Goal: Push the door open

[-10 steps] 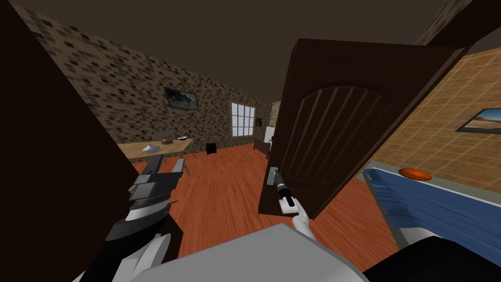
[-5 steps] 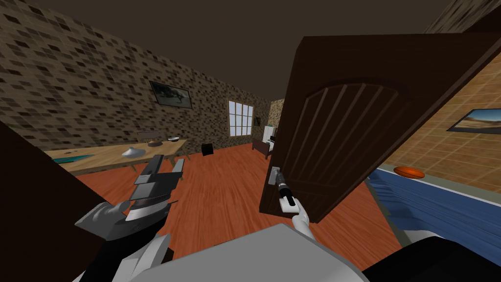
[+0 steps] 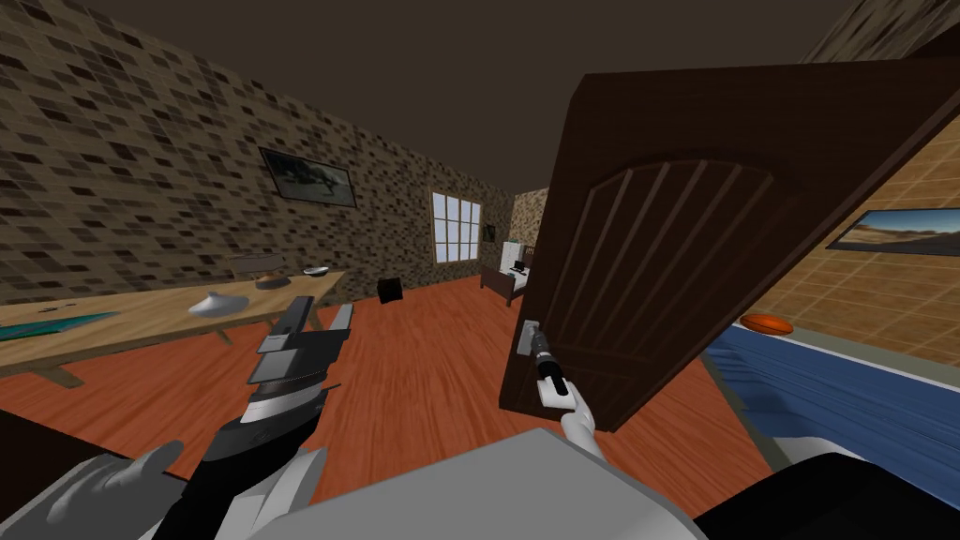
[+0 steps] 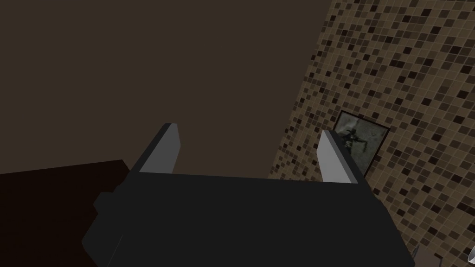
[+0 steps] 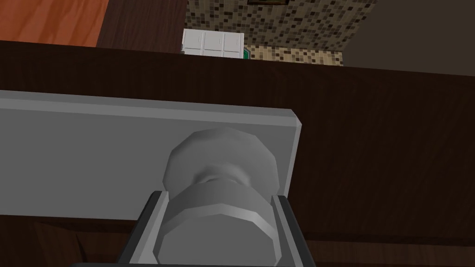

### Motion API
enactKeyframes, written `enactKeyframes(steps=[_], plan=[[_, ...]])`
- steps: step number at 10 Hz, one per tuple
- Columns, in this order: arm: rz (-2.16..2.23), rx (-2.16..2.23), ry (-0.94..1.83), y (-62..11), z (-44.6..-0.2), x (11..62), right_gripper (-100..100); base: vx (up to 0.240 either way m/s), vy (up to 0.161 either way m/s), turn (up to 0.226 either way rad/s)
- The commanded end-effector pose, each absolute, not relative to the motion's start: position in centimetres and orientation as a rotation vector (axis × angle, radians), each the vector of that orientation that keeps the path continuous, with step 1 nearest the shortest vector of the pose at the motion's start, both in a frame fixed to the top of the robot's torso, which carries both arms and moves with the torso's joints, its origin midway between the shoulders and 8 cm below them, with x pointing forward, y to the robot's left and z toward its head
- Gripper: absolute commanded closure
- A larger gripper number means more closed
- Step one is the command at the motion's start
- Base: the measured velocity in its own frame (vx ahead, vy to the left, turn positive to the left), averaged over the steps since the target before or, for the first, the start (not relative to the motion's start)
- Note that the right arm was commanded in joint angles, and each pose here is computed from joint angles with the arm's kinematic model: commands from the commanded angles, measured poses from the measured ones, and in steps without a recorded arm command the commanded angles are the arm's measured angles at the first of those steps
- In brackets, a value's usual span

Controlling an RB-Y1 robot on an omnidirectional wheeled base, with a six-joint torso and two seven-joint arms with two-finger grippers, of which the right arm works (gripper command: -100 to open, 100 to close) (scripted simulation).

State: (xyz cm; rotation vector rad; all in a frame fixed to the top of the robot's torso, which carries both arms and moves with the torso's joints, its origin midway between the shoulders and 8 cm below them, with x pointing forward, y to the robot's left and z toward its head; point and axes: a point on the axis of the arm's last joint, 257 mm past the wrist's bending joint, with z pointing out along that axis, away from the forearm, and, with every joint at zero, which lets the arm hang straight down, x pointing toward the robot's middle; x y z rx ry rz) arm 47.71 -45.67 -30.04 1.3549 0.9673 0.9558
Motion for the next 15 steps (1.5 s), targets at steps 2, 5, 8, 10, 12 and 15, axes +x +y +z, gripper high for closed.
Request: enactKeyframes(steps=[2, 5, 8, 10, 12, 15], plan=[[0.941, 1.357, 0.948, -46.8, -29.8, 47.6, 100, 0.175, 0.021, -0.05], [0.913, 1.37, 0.918, -48.5, -29.7, 47.1, 100, 0.201, 0.052, -0.08], [0.885, 1.382, 0.887, -50.1, -29.6, 46.5, 100, 0.194, 0.039, -0.075], [0.871, 1.389, 0.872, -50.9, -29.6, 46.2, 100, 0.195, 0.037, -0.068], [0.865, 1.395, 0.874, -51.0, -29.9, 45.9, 100, 0.142, 0.032, -0.043], [0.841, 1.403, 0.846, -52.5, -29.7, 45.1, 100, 0.173, 0.002, -0.042]])
